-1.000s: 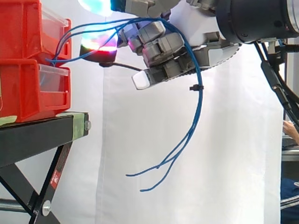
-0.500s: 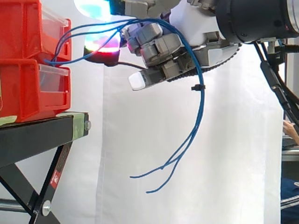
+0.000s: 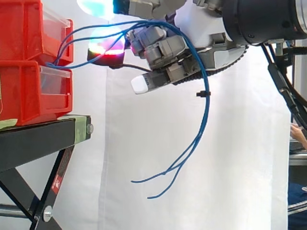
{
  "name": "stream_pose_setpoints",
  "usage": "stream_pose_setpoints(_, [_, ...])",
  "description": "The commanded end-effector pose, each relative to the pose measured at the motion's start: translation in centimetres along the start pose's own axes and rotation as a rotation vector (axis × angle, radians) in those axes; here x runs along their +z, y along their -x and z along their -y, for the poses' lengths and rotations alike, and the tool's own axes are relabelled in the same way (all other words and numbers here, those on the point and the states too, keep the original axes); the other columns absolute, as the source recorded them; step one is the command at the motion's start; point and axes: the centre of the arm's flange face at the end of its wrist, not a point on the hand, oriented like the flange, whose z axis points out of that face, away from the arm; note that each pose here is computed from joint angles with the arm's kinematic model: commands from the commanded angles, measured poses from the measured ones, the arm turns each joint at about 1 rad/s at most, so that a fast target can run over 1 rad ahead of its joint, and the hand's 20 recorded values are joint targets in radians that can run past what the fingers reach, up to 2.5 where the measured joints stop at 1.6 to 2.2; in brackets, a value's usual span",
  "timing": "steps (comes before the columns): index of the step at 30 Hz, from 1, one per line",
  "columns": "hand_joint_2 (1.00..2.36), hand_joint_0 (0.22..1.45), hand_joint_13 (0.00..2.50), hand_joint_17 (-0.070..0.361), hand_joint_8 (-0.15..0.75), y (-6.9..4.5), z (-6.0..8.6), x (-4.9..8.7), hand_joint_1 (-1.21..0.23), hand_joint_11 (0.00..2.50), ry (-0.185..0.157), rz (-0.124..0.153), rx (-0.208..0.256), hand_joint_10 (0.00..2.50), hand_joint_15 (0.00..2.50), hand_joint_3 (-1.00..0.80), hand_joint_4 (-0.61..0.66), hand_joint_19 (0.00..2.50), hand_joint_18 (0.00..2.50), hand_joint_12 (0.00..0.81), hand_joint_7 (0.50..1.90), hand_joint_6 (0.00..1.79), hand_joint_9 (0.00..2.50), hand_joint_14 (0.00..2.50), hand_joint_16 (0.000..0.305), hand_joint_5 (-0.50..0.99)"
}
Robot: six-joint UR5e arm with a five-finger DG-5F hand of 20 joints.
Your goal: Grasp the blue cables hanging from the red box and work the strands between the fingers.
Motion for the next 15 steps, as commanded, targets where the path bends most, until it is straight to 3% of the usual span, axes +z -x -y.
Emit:
stream_pose_setpoints(1, [1.01, 0.79, 0.81, 0.153, 0.503, 0.01, -0.02, -0.05, -0.8, 2.5, -0.002, -0.002, -0.013, 2.5, 1.67, -0.85, 0.31, 0.55, 1.09, 0.583, 1.33, 0.4, 0.29, 2.5, 0.068, -0.01])
stream_pose_setpoints(3, [1.01, 0.8, 0.8, 0.152, 0.506, 0.09, 0.14, -0.12, -0.81, 2.5, -0.007, -0.004, -0.039, 2.5, 1.67, -0.82, 0.3, 0.57, 1.08, 0.582, 1.33, 0.4, 0.29, 2.5, 0.068, -0.01])
stream_pose_setpoints(7, [1.01, 0.82, 0.79, 0.152, 0.501, -0.03, 0.05, -0.25, -0.81, 2.5, -0.008, -0.008, -0.037, 2.5, 1.68, -0.72, 0.3, 0.57, 1.07, 0.579, 1.33, 0.41, 0.27, 2.5, 0.068, -0.03])
stream_pose_setpoints(15, [1.01, 0.83, 0.79, 0.151, 0.498, -0.4, 0.15, -0.8, -0.81, 2.5, -0.016, -0.023, -0.076, 2.5, 1.65, -0.77, 0.3, 0.57, 1.06, 0.579, 1.32, 0.41, 0.27, 2.5, 0.067, -0.04])
